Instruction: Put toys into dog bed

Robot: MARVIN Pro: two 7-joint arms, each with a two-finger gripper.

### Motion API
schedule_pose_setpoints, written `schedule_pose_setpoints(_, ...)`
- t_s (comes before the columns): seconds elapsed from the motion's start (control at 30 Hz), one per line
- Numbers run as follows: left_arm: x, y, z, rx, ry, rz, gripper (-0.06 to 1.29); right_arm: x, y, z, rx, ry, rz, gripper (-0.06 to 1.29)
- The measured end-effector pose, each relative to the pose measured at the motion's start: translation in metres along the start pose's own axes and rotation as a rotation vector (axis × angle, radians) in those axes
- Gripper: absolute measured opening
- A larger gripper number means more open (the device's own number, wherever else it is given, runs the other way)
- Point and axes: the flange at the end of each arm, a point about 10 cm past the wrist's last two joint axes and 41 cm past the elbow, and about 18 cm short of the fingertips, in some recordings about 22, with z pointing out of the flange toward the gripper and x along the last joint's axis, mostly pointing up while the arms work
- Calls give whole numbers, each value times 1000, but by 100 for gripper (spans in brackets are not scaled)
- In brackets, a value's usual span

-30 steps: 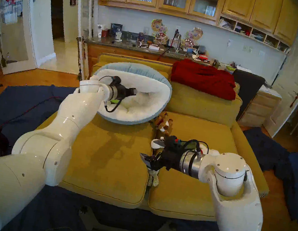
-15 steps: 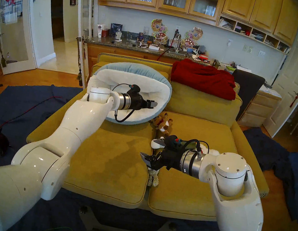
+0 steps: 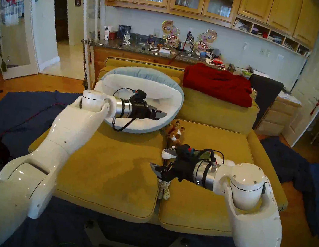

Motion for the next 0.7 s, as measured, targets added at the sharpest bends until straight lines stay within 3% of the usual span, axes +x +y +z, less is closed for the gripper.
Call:
schedule_pose_setpoints(0.47,-53,2,-65,-16,-93,23,123,2,-1,-3,4,-5,-11,122)
schedule_pose_setpoints(0.7,-58,9,-93,-14,-93,59,123,-11,5,-5,-29,-106,9,122)
